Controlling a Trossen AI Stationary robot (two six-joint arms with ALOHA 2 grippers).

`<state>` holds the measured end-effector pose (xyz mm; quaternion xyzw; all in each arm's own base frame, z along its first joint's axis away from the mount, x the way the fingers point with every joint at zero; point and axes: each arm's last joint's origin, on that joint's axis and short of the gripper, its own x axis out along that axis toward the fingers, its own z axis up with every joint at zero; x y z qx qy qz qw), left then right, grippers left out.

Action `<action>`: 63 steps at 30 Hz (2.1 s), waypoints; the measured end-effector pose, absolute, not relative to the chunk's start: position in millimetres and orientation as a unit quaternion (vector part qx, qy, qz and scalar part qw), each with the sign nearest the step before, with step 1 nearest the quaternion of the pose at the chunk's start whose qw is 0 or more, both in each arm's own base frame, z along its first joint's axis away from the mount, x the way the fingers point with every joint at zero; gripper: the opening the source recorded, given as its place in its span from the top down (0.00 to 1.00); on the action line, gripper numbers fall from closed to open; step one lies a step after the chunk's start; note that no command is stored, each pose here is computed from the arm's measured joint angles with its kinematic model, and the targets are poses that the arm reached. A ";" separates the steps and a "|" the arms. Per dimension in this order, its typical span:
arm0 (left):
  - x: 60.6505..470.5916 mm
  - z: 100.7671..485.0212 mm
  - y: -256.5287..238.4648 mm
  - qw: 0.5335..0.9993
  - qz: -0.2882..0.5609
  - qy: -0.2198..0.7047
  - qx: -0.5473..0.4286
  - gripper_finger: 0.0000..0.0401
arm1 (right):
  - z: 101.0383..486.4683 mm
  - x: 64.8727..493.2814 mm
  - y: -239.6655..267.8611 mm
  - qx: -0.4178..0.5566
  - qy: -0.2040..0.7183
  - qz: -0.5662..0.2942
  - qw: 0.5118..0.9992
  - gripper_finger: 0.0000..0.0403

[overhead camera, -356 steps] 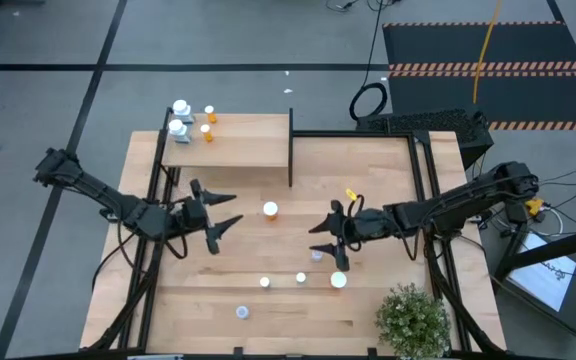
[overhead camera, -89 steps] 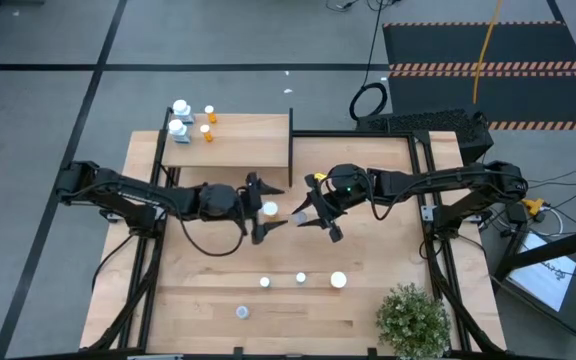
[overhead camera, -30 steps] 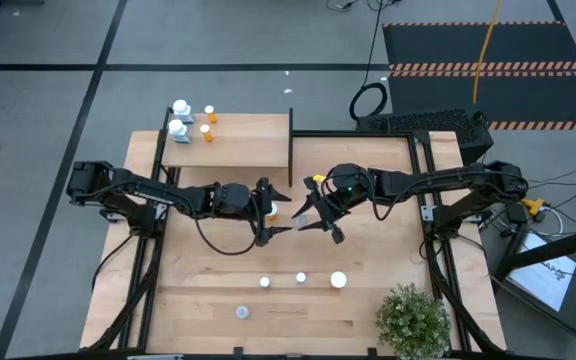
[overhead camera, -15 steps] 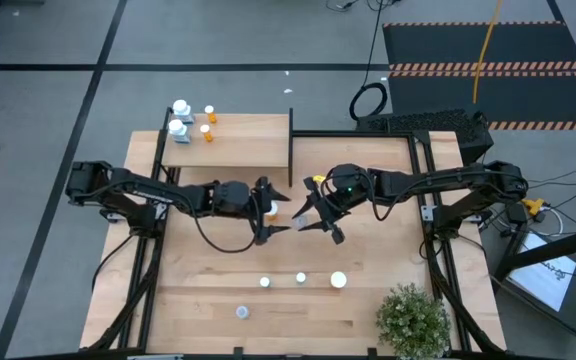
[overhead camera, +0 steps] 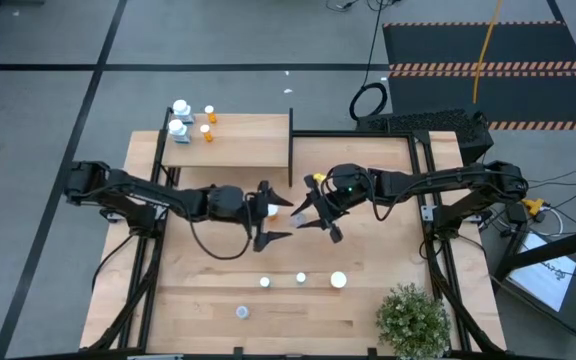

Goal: Pick and place medicine bottles onto shelf by color
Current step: Put the top transparent pill bottle on the shelf

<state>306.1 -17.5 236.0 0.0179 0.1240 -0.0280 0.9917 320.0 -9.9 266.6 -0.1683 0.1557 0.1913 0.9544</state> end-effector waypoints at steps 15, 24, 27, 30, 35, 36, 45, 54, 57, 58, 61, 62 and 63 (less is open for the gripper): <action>312.0 221.4 -0.8 0.988 0.012 0.154 0.017 0.02 | 266.9 320.4 -10.1 -0.166 0.155 0.186 0.956 0.63; 308.0 219.9 -0.2 0.983 0.022 0.179 0.021 0.02 | 266.0 320.0 -9.8 -0.165 0.160 0.189 0.955 0.63; 304.7 224.0 0.1 0.983 0.026 0.178 0.022 0.02 | 265.8 319.9 -9.8 -0.164 0.161 0.189 0.955 0.63; 301.3 227.6 -0.9 0.983 0.024 0.182 0.022 0.02 | 265.7 319.8 -9.8 -0.164 0.161 0.189 0.955 0.63; 296.5 231.7 -9.9 0.982 -0.008 0.187 0.022 0.02 | 265.4 319.9 -9.8 -0.164 0.162 0.189 0.954 0.63; 296.4 232.4 -12.3 0.982 -0.020 0.184 0.024 0.02 | 265.4 319.9 -9.8 -0.164 0.162 0.189 0.954 0.63; 299.0 240.4 -12.7 0.989 -0.020 0.141 0.024 0.02 | 266.8 320.5 -9.9 -0.166 0.155 0.187 0.956 0.63; 301.6 234.0 -8.0 0.988 0.007 0.156 0.019 0.02 | 268.7 321.3 -9.9 -0.167 0.145 0.185 0.958 0.63; 301.7 233.4 -7.6 0.987 0.008 0.156 0.025 0.02 | 269.3 321.5 -9.9 -0.166 0.142 0.184 0.958 0.63; 302.7 233.7 -7.6 0.988 0.008 0.153 0.027 0.02 | 269.4 321.5 -9.9 -0.166 0.142 0.184 0.958 0.63; 303.4 231.1 -7.1 0.987 0.002 0.158 0.028 0.02 | 269.4 321.5 -9.9 -0.166 0.141 0.185 0.958 0.63; 303.6 231.4 -7.3 0.987 -0.003 0.156 0.026 0.02 | 269.4 321.5 -9.9 -0.166 0.141 0.185 0.958 0.63; 303.7 232.5 -7.4 0.988 -0.006 0.151 0.026 0.02 | 269.5 321.4 -9.5 -0.165 0.139 0.192 0.957 0.63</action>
